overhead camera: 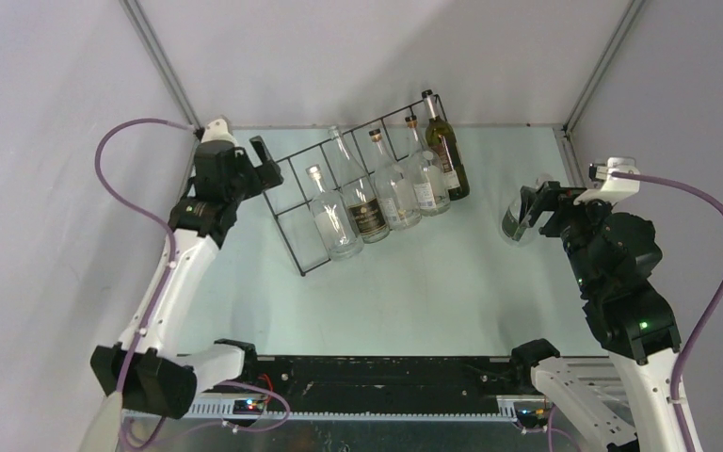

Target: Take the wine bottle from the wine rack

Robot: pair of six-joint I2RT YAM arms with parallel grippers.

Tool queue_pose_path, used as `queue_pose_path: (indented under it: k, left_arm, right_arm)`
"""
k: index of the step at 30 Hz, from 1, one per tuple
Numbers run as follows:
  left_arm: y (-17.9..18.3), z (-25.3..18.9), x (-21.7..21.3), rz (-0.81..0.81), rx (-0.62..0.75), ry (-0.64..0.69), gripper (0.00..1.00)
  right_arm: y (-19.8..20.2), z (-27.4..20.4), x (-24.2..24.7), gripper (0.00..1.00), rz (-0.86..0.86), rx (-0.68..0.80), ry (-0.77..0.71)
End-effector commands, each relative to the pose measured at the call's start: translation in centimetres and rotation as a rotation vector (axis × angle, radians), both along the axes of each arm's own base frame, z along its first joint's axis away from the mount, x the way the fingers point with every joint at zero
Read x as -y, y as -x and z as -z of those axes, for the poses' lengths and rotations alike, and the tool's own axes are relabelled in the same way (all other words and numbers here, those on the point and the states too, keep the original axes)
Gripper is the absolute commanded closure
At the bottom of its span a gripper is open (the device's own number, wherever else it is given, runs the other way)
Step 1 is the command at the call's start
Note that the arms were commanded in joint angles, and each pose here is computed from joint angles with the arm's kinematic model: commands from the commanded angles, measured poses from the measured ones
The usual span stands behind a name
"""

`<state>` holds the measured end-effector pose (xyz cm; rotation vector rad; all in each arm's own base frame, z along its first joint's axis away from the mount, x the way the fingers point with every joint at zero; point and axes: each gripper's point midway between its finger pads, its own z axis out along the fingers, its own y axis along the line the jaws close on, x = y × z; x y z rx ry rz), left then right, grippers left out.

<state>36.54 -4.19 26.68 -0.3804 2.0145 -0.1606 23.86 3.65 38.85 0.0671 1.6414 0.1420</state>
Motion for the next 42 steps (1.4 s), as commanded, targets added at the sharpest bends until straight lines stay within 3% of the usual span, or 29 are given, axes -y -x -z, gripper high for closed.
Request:
queue_pose_path:
  k: [1, 5, 10, 13, 23, 42]
  left_arm:
    - [1.0, -3.7, 4.3, 0.202, 0.132, 0.086, 0.00]
    - [1.2, -3.5, 8.7, 0.318, 0.135, 0.079, 0.00]
    - [-0.5, -0.4, 11.4, 0.342, 0.066, 0.095, 0.03]
    - [-1.8, 0.7, 11.7, 0.328, 0.052, 0.078, 0.11]
    - [-5.2, 3.2, 12.3, 0.283, -0.006, 0.049, 0.21]
    - [-6.9, 5.4, 11.4, 0.211, -0.007, 0.005, 0.49]
  right_arm:
    - [1.1, -0.5, 0.1, 0.19, -0.016, 0.002, 0.006]
    - [1.6, -0.1, -0.2, 0.19, -0.035, -0.011, -0.004]
    - [2.6, -0.2, -0.7, 0.19, -0.078, -0.005, -0.029]
    - [3.0, 0.2, -0.7, 0.19, -0.079, -0.021, -0.042]
    - [3.4, 0.3, -0.6, 0.18, -0.080, -0.024, -0.042]
    - [3.8, 0.6, -0.8, 0.18, -0.095, -0.037, -0.049]
